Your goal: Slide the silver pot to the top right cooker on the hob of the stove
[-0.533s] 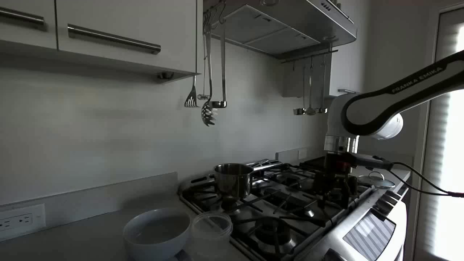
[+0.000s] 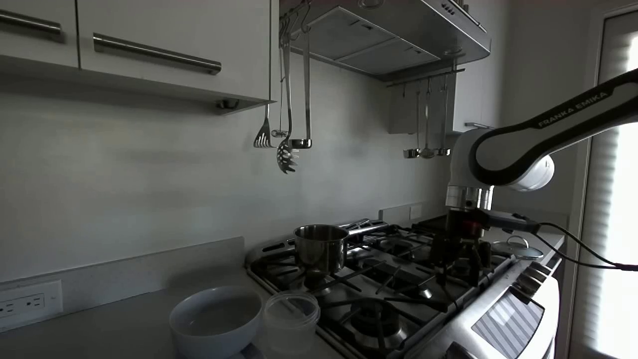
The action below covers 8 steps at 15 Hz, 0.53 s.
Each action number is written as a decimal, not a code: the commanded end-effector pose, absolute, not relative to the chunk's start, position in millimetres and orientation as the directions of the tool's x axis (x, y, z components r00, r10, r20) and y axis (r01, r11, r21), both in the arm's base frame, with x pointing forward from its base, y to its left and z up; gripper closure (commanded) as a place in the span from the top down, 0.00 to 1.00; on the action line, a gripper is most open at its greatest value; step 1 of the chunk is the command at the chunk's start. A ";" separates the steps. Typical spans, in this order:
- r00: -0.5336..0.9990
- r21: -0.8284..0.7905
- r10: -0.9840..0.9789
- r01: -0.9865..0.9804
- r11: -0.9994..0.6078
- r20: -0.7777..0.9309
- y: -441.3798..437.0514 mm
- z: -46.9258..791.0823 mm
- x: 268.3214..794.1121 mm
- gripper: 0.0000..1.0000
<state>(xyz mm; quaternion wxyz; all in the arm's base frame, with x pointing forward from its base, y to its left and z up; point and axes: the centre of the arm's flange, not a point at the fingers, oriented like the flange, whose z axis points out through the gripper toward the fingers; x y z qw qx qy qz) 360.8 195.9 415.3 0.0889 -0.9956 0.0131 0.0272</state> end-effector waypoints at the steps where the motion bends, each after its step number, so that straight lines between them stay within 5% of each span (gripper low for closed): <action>1: 0.986 -0.208 -0.160 -0.168 -0.964 -0.053 168.8 446.9 368.6 1.00; 8: 0.954 -0.201 -0.299 -0.292 -0.935 0.006 126.8 508.6 401.6 1.00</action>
